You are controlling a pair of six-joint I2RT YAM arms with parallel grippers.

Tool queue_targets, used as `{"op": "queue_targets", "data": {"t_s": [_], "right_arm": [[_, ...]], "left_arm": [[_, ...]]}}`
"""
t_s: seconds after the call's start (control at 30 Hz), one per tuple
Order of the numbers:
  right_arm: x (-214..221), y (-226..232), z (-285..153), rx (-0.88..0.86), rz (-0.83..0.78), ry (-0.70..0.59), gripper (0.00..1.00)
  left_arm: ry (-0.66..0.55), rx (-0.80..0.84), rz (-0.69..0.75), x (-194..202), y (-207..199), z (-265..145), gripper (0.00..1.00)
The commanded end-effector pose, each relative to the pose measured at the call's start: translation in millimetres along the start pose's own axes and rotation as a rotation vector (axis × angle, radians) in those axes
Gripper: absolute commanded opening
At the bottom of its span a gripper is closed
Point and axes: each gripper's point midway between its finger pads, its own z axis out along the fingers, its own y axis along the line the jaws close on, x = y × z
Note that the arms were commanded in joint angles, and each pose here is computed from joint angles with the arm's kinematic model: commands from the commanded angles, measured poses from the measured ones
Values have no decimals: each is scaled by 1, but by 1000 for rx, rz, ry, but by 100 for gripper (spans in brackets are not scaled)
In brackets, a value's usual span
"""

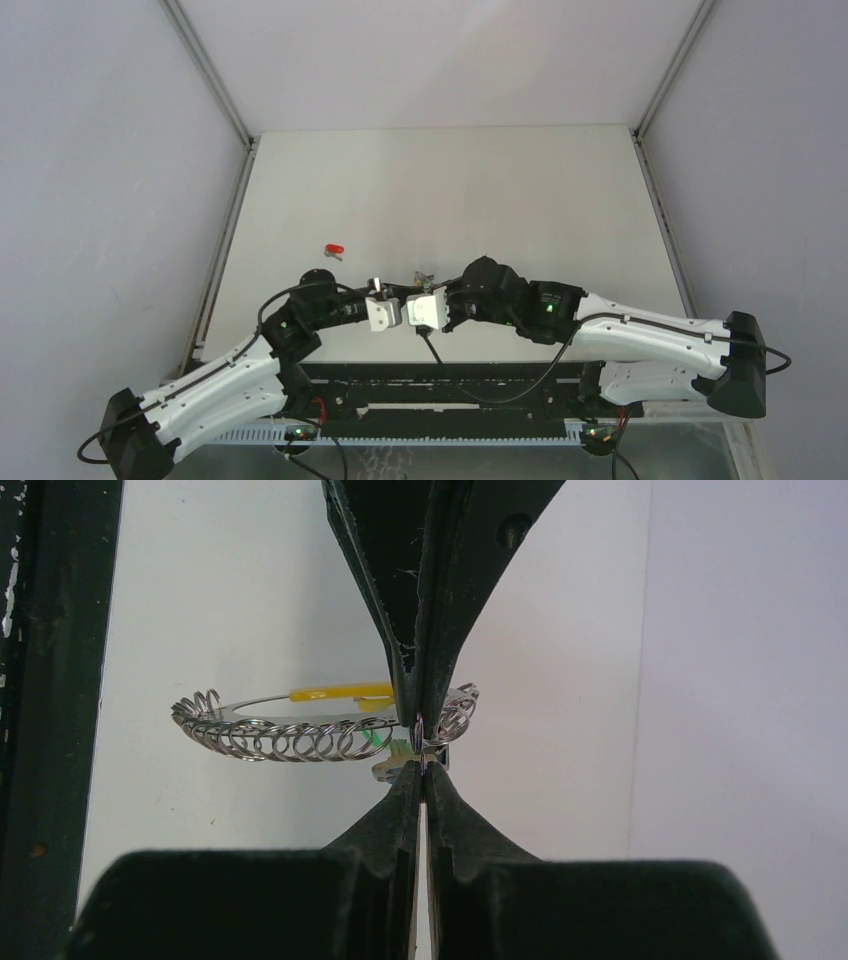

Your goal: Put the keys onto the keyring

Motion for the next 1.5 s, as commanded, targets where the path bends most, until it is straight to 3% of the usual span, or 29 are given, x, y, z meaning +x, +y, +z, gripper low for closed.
{"op": "queue_targets", "data": {"t_s": [0.0,1.47], "right_arm": [[-7,-2,-1,12,-2,-28,0],[-6,-3,-3,19,11,-22,0]], "left_arm": [[-99,-52,47,-40,23,2,0],[-72,-72,44,-34,26,1,0]]}}
